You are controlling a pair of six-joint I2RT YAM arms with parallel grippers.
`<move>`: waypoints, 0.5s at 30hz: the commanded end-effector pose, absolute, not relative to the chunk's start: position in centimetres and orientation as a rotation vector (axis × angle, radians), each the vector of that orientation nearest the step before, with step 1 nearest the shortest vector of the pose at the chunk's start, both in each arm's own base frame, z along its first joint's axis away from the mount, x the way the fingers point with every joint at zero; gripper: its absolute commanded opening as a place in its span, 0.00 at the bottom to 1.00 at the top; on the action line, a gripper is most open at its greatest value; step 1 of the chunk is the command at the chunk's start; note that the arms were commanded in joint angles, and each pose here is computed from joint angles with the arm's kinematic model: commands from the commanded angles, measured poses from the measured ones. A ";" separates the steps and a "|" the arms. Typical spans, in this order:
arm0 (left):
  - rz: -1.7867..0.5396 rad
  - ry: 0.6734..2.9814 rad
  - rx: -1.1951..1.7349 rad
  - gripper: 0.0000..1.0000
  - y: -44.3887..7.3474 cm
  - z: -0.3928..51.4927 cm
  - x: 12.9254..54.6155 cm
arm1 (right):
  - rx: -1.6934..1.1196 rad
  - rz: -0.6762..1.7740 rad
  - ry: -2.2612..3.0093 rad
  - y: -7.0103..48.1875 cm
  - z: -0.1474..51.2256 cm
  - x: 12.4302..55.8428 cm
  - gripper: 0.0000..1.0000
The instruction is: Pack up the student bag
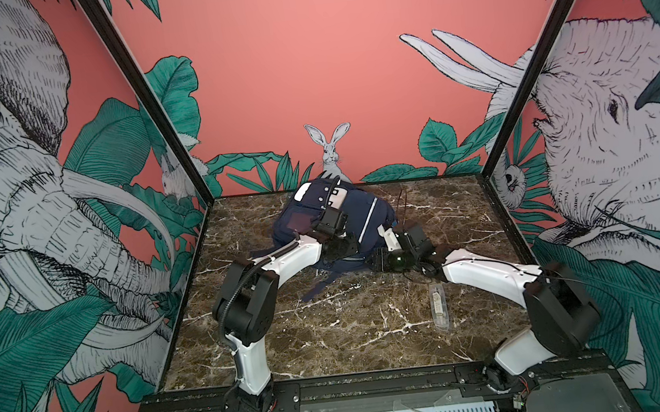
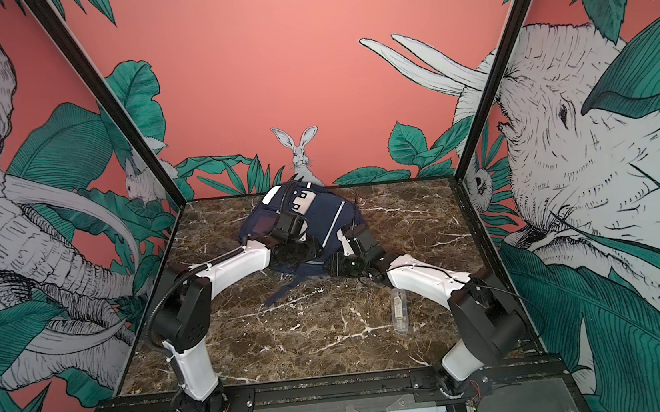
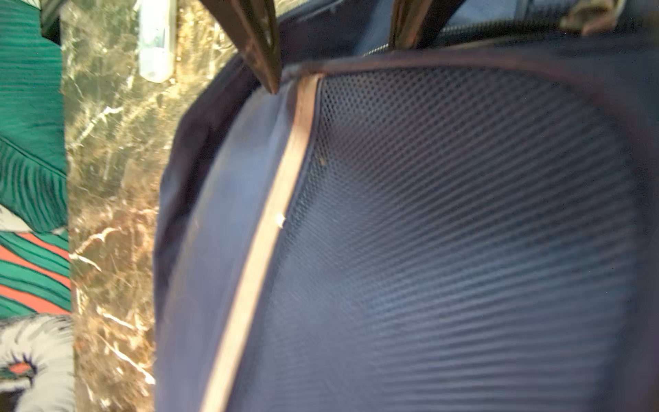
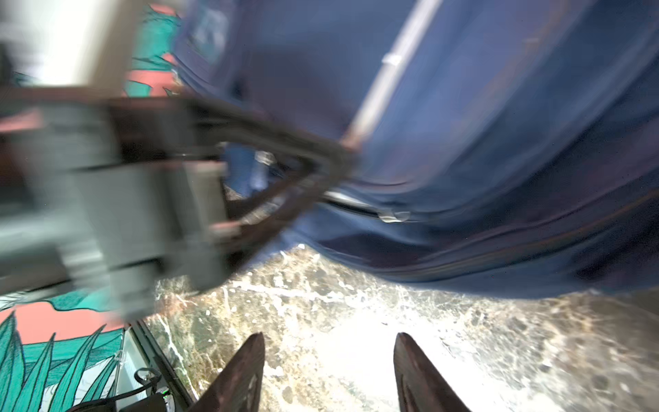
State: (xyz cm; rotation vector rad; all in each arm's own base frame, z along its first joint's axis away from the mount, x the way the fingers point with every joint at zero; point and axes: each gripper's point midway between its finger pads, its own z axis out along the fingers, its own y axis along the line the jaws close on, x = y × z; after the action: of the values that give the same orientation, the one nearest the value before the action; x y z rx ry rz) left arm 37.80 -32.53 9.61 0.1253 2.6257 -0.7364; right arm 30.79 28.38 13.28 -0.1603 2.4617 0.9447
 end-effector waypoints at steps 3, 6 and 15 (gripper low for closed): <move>-0.847 2.608 0.272 0.49 -37.6 10.8 37.9 | -0.140 0.846 2.471 26.3 12.6 30.1 0.57; -0.858 2.586 0.346 0.50 -39.0 12.2 38.0 | -0.143 0.835 2.466 26.0 12.7 30.0 0.57; -0.617 2.509 0.342 0.53 -31.4 16.8 38.3 | -0.179 0.853 2.468 26.9 12.2 30.3 0.54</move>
State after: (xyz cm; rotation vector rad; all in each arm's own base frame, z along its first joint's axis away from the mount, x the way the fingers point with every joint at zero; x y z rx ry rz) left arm 37.79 -36.27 13.36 0.3930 2.5565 -0.7140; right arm 29.57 26.35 11.78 -0.1539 2.4985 0.8458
